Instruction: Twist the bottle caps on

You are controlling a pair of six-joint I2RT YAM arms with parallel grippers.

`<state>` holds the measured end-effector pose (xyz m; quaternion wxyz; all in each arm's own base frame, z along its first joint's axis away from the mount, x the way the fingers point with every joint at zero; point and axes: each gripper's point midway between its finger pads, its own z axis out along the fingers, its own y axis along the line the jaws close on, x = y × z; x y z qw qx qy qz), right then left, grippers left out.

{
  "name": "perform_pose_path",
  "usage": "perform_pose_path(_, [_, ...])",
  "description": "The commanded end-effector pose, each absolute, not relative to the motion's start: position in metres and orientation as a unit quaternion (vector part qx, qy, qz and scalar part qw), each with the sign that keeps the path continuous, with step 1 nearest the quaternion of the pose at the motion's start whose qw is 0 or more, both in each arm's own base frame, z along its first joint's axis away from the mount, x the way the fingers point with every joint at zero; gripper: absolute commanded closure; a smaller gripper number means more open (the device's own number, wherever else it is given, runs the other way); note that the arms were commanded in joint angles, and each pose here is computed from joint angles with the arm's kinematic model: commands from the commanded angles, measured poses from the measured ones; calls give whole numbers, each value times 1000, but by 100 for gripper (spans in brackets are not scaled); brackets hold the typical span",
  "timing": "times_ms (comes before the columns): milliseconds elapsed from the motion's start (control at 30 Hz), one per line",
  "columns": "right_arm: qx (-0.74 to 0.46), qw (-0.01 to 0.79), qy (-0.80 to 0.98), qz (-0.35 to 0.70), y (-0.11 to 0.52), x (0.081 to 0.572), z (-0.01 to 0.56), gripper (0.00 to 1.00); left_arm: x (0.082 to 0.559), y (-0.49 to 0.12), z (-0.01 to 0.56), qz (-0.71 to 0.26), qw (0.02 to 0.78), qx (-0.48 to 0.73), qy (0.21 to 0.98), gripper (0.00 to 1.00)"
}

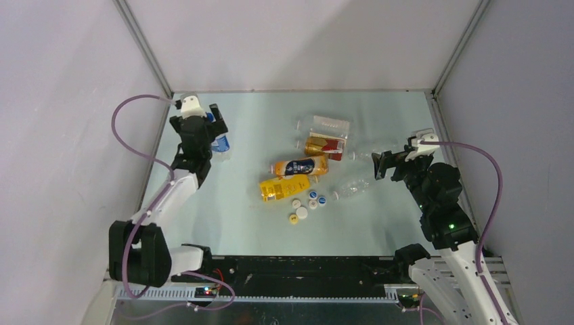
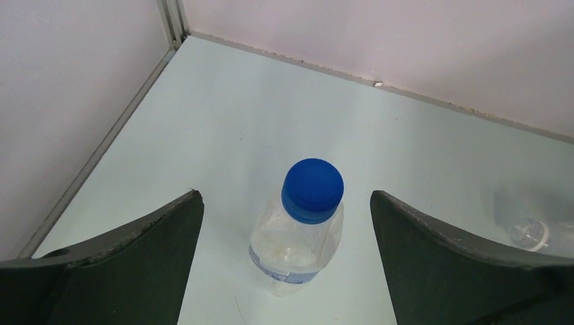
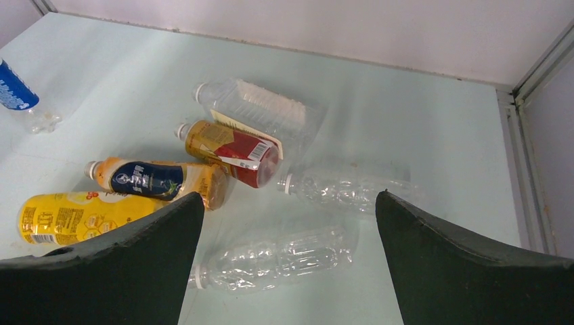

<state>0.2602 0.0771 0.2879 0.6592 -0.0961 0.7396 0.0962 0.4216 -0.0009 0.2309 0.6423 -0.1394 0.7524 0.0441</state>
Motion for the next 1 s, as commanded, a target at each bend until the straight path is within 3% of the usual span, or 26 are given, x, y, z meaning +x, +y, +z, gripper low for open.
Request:
perform_pose_path(0, [-79, 670, 731, 104, 78, 266, 295, 1, 399, 9, 257, 48, 646, -159, 745, 0])
perform_pose_path(400, [-32, 631, 757, 164, 92, 275, 285, 1, 305, -4, 276, 25, 601, -58, 797, 0])
perform_pose_path(567, [-12, 576, 790, 208, 106, 272, 273, 1, 264, -3, 268, 35, 558, -16, 829, 0])
perform_pose_path(967, [102, 417, 867, 252, 111, 255, 237, 1, 204, 4, 245, 32, 551, -19, 834, 0])
